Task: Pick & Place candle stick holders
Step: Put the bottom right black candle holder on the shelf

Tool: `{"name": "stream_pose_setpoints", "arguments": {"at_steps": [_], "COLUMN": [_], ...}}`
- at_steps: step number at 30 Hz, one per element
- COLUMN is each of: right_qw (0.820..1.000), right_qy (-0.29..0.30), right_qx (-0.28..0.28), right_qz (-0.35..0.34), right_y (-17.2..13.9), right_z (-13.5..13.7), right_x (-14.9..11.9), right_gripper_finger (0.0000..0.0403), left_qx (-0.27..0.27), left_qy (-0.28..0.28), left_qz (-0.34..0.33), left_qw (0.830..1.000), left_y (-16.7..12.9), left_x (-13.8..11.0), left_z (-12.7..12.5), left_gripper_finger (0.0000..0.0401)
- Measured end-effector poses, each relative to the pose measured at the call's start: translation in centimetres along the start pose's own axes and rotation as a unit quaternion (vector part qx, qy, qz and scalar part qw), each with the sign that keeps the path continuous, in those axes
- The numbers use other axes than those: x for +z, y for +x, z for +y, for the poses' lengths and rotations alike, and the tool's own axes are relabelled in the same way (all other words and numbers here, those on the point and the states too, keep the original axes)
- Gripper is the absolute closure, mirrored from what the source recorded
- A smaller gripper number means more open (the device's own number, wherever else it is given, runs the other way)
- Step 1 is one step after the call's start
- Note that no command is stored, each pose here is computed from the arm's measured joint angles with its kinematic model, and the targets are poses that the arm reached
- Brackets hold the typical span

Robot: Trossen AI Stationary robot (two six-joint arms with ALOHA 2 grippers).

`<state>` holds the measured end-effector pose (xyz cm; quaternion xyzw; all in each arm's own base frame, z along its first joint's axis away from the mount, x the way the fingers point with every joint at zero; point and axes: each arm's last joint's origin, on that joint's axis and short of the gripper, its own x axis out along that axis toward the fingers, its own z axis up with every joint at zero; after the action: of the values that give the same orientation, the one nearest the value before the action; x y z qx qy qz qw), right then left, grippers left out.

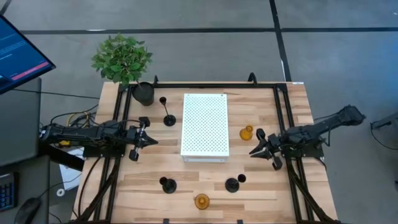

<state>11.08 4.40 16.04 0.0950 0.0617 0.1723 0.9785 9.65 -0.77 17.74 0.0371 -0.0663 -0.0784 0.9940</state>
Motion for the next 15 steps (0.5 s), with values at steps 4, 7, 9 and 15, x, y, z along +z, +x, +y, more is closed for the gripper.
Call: {"name": "stream_pose_setpoints", "arguments": {"at_steps": [4,7,9,15], "right_qw": [0.999,0.999,0.999,0.998], "right_qy": [-0.003,-0.005,-0.004,-0.004], "right_qx": [0.018,0.034,0.046,0.061], "right_qz": [0.026,0.026,0.008,-0.004], "right_y": [0.7,1.1,1.4,2.3], "right_z": [0.5,0.9,1.3,1.7], "right_x": [-0.5,-0.6,-0.3,-0.4], "right_gripper_finger": [0.0285,0.0261,0.0252,0.0250], "left_qx": [0.000,0.000,0.000,0.000], "left_qy": [0.000,0.000,0.000,0.000], "left_qz": [0.000,-0.001,-0.002,-0.002], "left_qw": [1.000,1.000,1.000,1.000], "left_y": [0.0,0.0,0.0,0.0], "left_x": [0.0,0.0,0.0,0.0], "left_z": [0.0,0.0,0.0,0.0], "left_gripper_finger": [0.0393,0.0393,0.0393,0.0393]}}
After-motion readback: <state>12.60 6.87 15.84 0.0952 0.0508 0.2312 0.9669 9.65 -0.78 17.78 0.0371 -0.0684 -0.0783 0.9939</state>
